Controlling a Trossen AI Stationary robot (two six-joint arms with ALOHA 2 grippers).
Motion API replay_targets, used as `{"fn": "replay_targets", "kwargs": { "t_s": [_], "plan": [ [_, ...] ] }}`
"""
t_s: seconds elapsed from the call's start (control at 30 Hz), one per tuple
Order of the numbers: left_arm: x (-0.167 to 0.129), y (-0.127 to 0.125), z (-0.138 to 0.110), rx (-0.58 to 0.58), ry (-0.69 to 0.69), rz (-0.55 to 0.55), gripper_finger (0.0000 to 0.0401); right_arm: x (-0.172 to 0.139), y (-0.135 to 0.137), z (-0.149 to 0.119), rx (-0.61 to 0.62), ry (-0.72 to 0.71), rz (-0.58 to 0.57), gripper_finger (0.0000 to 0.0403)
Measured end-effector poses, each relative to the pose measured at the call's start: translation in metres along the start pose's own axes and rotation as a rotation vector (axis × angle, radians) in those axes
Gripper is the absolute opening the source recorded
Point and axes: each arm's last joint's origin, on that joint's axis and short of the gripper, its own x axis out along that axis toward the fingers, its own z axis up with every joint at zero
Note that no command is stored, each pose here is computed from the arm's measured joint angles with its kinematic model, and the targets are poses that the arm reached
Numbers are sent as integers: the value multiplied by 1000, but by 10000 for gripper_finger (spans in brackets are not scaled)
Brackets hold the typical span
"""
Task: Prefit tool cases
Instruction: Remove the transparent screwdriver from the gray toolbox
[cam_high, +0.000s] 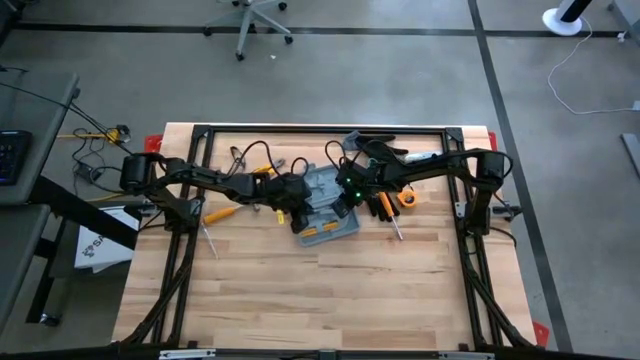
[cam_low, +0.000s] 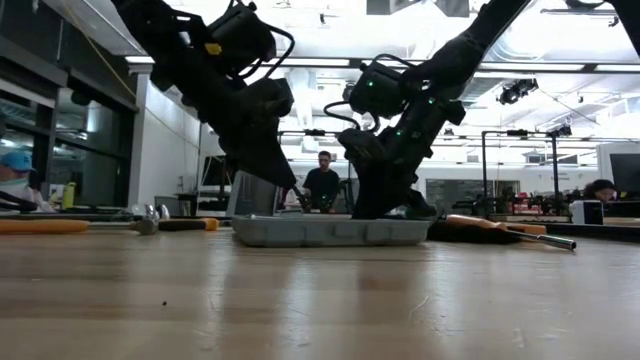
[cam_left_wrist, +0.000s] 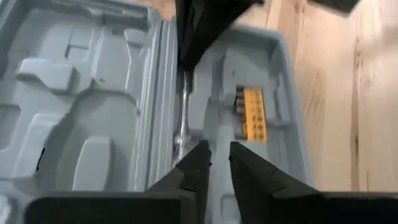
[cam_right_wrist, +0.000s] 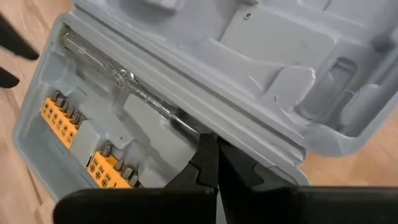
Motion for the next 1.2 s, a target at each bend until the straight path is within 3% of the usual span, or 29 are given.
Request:
{"fn": "replay_targets", "kwargs": {
  "t_s": [0.23, 0.43, 0.6, 0.73, 0.8, 1.2],
  "plan": [
    [-1, 0, -11, 124, 102, 34, 139, 0, -1, -1, 1, 9, -6, 0],
    [2, -11, -16, 280, 92, 143, 182, 1, -2, -1, 4, 11, -7, 0],
    [12, -20, -26, 431, 124, 226, 188, 1, -2, -1, 13, 10, -7, 0],
    [18, -25, -34, 584, 144, 389, 188, 1, -2, -1, 12, 8, -6, 0],
    [21, -27, -36, 637, 146, 410, 188, 1, -2, -1, 12, 7, -5, 0],
    [50, -23, -50, 727, 219, 532, 172, 2, -1, 0, 24, -15, 4, 0]
  ]
}}
